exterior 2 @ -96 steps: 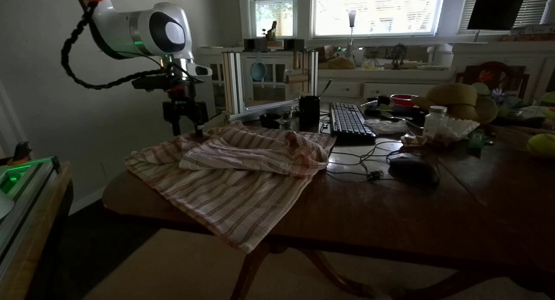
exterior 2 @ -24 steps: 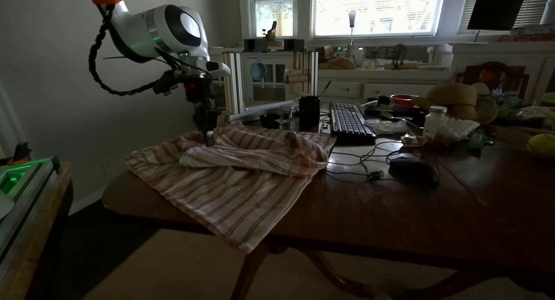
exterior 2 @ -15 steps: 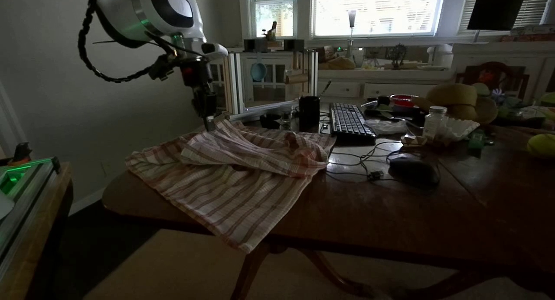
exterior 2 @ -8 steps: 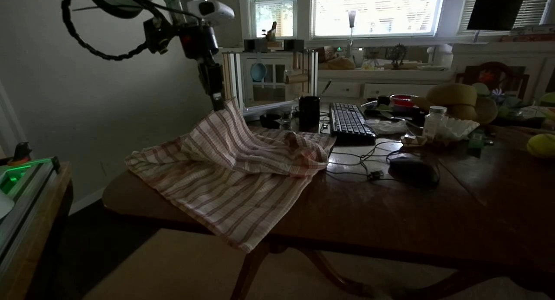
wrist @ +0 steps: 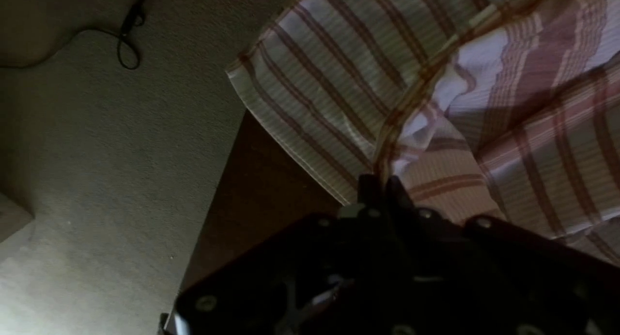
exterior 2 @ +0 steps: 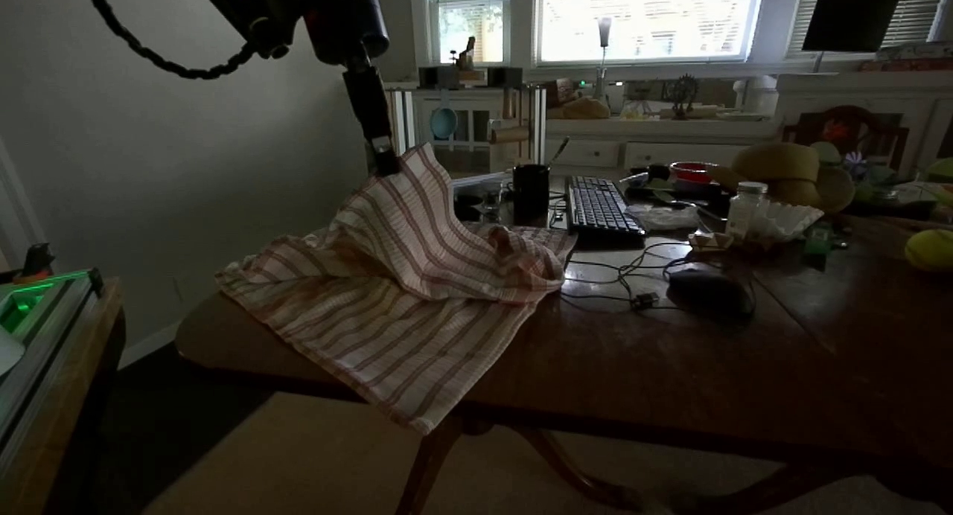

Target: Unfold the cloth

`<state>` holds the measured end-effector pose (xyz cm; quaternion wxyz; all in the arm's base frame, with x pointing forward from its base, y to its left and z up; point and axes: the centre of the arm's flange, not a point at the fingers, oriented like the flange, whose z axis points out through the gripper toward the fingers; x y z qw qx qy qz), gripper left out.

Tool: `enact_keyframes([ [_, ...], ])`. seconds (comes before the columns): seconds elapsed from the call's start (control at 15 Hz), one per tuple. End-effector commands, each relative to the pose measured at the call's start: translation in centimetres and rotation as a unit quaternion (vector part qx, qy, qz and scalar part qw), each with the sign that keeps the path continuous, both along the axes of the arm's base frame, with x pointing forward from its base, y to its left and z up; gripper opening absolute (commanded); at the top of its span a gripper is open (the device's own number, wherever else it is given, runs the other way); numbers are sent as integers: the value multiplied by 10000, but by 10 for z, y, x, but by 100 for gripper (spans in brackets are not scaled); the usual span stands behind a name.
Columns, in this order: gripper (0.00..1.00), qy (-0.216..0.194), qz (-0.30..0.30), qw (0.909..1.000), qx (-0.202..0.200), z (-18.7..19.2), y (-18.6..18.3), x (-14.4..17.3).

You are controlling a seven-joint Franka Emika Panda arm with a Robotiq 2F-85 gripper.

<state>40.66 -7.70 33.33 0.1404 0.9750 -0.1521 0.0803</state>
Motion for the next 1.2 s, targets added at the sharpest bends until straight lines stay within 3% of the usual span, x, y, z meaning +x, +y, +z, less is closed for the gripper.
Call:
enact_keyframes([
  [0.0,1,81,-487,9987,108,-2,-30,-33],
  [0.53,1,147,-1411,9898,155,-27,-99,-67],
  [0.93,1,382,-1682,9846,290,-60,-123,-73],
  [1.0,7,402,-1707,9840,311,-67,-123,-73],
  [1.07,32,440,-1731,9834,314,-74,-124,-72],
  [1.13,32,470,-1714,9836,317,-77,-123,-71],
])
